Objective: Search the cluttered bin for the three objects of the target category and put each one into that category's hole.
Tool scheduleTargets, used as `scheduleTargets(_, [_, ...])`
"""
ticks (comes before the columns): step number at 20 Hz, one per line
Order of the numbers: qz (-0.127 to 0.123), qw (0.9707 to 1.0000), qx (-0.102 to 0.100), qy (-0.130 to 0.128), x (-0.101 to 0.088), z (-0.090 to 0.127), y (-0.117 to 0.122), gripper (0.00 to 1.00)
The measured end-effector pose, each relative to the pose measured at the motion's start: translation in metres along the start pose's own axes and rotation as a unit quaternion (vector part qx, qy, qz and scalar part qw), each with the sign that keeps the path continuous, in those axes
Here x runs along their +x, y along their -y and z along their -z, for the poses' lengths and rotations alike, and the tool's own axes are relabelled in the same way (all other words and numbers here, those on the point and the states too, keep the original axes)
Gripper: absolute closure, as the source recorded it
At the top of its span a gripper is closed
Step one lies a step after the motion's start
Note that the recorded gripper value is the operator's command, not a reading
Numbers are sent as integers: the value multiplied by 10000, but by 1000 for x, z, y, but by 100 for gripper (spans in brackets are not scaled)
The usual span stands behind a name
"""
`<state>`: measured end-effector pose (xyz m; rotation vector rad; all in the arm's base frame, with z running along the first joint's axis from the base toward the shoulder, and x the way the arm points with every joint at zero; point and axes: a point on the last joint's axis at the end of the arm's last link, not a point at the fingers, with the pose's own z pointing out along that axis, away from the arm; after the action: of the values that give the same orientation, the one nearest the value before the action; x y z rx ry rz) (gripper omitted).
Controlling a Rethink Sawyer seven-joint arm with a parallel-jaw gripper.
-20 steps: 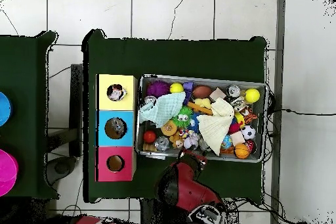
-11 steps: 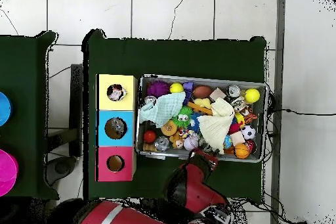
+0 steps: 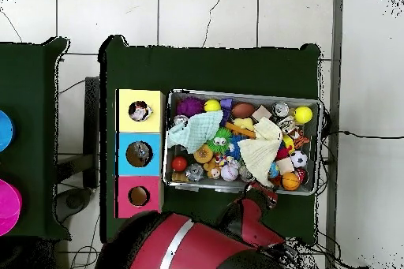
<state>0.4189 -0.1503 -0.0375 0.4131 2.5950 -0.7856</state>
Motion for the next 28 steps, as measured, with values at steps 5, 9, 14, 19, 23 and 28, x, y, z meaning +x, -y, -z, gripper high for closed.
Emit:
scheduleTargets(5, [136,9935,31,1128,-16,-11,-4,0])
scheduleTargets(9, [157,9776,51,2098,-39,-10,-5,0])
scheduleTargets(14, [91,9560,98,2932,-67,-8,1,0])
scheduleTargets(19, [-26,9432,138,3319,-101,-7,8,0])
scheduleTargets(23, [-70,9363,116,3509,-120,-6,8,0])
scheduleTargets(28, [-161,9356,-1,3527,-136,-16,2,0])
